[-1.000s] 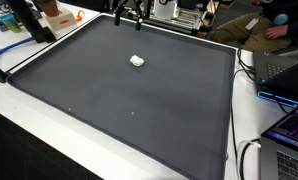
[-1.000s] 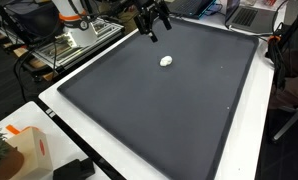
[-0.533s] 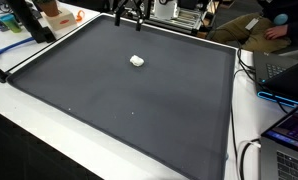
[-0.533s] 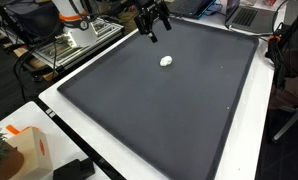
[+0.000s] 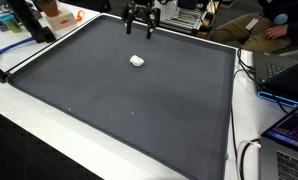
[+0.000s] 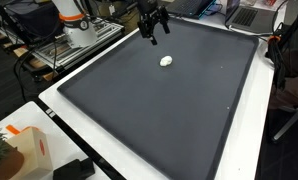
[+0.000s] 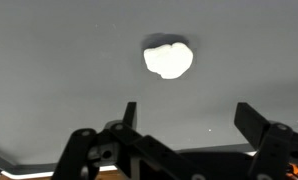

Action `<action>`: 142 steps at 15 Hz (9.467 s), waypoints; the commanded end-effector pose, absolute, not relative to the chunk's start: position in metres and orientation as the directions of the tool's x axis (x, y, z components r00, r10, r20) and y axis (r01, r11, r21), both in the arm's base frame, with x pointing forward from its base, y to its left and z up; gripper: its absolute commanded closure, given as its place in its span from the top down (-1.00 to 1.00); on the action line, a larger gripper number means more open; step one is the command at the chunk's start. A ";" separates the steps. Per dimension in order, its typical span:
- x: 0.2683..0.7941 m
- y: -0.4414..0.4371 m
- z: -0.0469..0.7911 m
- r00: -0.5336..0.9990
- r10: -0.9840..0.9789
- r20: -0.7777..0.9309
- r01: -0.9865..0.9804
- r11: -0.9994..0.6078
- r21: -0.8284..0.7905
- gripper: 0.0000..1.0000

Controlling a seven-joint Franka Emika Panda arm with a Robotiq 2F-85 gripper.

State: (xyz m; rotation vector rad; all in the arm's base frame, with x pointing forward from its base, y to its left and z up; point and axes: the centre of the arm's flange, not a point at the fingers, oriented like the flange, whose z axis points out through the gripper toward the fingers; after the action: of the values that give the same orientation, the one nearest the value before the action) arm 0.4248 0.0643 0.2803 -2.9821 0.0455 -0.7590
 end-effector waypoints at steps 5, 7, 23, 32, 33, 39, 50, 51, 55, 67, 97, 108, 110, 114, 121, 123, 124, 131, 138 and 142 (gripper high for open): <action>0.425 0.064 0.280 0.878 -0.047 0.476 -0.015 -0.997 -0.071 1.00; 0.425 0.064 0.280 0.878 -0.048 0.476 -0.015 -0.997 -0.071 1.00; 0.460 0.082 0.283 0.940 0.003 0.342 0.009 -1.000 -0.017 1.00; 0.477 0.099 0.281 0.951 -0.018 0.310 -0.015 -1.000 -0.012 1.00; 0.481 0.098 0.285 0.953 -0.019 0.303 -0.022 -1.000 0.005 1.00; 0.510 0.095 0.312 0.982 -0.044 0.182 -0.050 -0.998 0.033 1.00; 0.531 0.078 0.312 0.989 -0.124 0.085 -0.126 -0.992 0.011 1.00; 0.538 0.076 0.311 0.987 -0.142 0.071 -0.144 -0.989 0.017 1.00; 0.564 0.063 0.309 0.984 -0.180 -0.003 -0.180 -0.983 0.047 1.00; 0.604 0.051 0.296 0.961 -0.236 -0.145 -0.233 -0.972 0.032 1.00; 0.714 0.038 0.244 0.813 -0.175 -0.555 -0.186 -0.982 0.036 1.00; 0.716 0.039 0.204 0.756 -0.172 -0.631 -0.172 -0.983 0.062 1.00; 0.713 0.039 0.199 0.753 -0.174 -0.634 -0.173 -0.983 0.065 1.00; 0.710 0.039 0.189 0.741 -0.172 -0.649 -0.165 -0.984 0.071 1.00; 0.708 0.041 0.178 0.719 -0.168 -0.675 -0.160 -0.984 0.076 1.00; 0.707 0.041 0.175 0.713 -0.158 -0.683 -0.148 -0.986 0.074 1.00; 0.707 0.042 0.174 0.709 -0.151 -0.689 -0.140 -0.988 0.072 1.00; 0.707 0.045 0.169 0.706 -0.126 -0.697 -0.125 -0.991 0.052 1.00; 0.682 0.045 0.229 0.858 -0.145 -0.492 -0.153 -0.988 0.024 1.00; 0.673 0.039 0.295 0.959 -0.135 -0.249 -0.140 -0.990 -0.002 1.00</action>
State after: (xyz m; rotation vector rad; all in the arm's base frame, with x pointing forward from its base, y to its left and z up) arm 0.7362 0.0468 0.2568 -3.0452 0.2484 0.5911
